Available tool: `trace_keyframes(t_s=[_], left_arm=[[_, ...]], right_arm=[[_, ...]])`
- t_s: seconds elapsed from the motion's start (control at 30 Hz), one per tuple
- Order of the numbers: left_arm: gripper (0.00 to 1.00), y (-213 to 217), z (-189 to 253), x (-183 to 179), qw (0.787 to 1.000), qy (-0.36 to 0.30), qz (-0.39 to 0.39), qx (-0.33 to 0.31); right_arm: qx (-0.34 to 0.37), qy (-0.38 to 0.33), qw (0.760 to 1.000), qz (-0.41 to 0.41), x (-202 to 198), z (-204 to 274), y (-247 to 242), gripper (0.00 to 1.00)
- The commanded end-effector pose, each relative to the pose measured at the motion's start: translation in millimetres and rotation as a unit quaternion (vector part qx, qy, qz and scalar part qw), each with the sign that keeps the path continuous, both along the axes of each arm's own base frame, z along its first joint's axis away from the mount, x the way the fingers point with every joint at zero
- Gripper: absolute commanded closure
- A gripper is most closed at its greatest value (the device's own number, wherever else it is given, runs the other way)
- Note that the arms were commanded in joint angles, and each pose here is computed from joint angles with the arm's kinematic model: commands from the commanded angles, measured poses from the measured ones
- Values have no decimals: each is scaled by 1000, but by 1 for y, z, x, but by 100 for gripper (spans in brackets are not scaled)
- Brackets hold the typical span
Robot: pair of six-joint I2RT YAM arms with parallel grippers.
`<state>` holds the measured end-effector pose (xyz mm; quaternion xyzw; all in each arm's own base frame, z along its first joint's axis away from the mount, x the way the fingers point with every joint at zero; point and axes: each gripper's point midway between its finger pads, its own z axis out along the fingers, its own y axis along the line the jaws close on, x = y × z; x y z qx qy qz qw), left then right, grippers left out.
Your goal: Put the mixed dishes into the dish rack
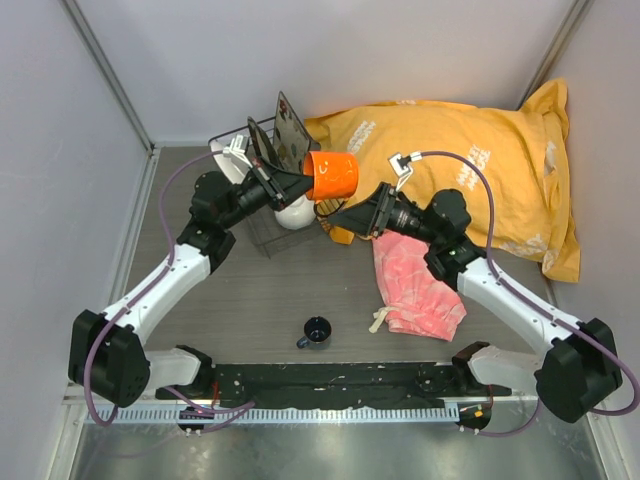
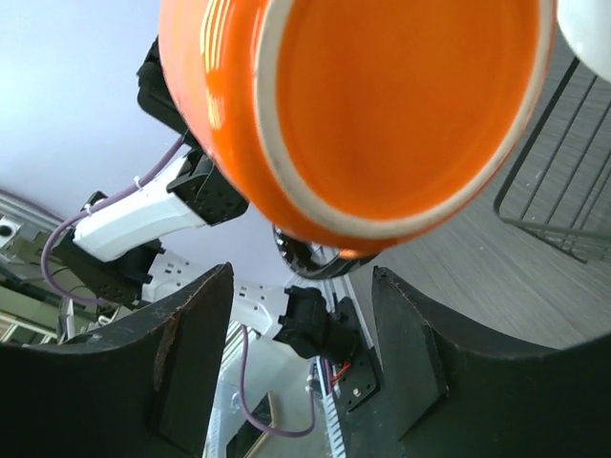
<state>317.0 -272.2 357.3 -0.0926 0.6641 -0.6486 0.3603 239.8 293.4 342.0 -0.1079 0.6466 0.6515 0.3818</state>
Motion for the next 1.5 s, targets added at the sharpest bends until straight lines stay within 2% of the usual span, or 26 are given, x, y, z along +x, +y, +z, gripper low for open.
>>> trace_keyframes(t_s=[0.0,0.33,0.57,0.67,0.7,0.73,0.77,0.9,1.0,1.03,1.1,1.2,1.23,1.3,1.43,1.47], left_arm=[[100,5,46,-19,997,-68,-14,-45],[100,8,52,-27,996,-66,-21,-64],[100,8,47,-30,995,-58,-24,-72],[100,9,43,-30,996,-54,-24,-73],[99,9,41,-30,996,-53,-24,-73],[92,9,41,-30,996,-52,-23,-74],[90,10,40,-30,996,-51,-22,-75],[76,12,36,-31,996,-48,-16,-76],[59,13,32,-31,996,-45,-11,-74],[51,14,30,-32,996,-44,-11,-74],[43,15,25,-31,997,-40,-7,-72],[23,18,14,-31,997,-28,2,-67],[12,18,12,-32,998,-27,2,-65],[2,20,-2,-32,998,-13,5,-55],[0,33,-23,-38,999,5,21,-45],[0,39,-40,-37,999,25,30,-36]], right_arm=[[28,-58,997,-43,19,32,-1,36],[73,-44,995,-61,36,32,3,50],[100,-45,993,-53,31,37,1,55],[103,-50,992,-49,29,38,1,66],[105,-50,992,-49,29,40,0,82],[105,-49,992,-49,29,40,0,95],[104,-46,992,-51,29,39,0,99],[105,-49,992,-51,27,42,-1,99],[109,-53,991,-54,26,48,-3,99],[113,-53,991,-54,25,51,-3,99],[118,-55,990,-59,26,56,-5,99],[125,-61,988,-63,25,66,-10,99],[126,-68,987,-67,26,71,-13,99],[121,-71,987,-75,30,75,-18,99],[108,-87,987,-84,33,83,-24,99],[106,-88,987,-86,34,83,-25,99]])
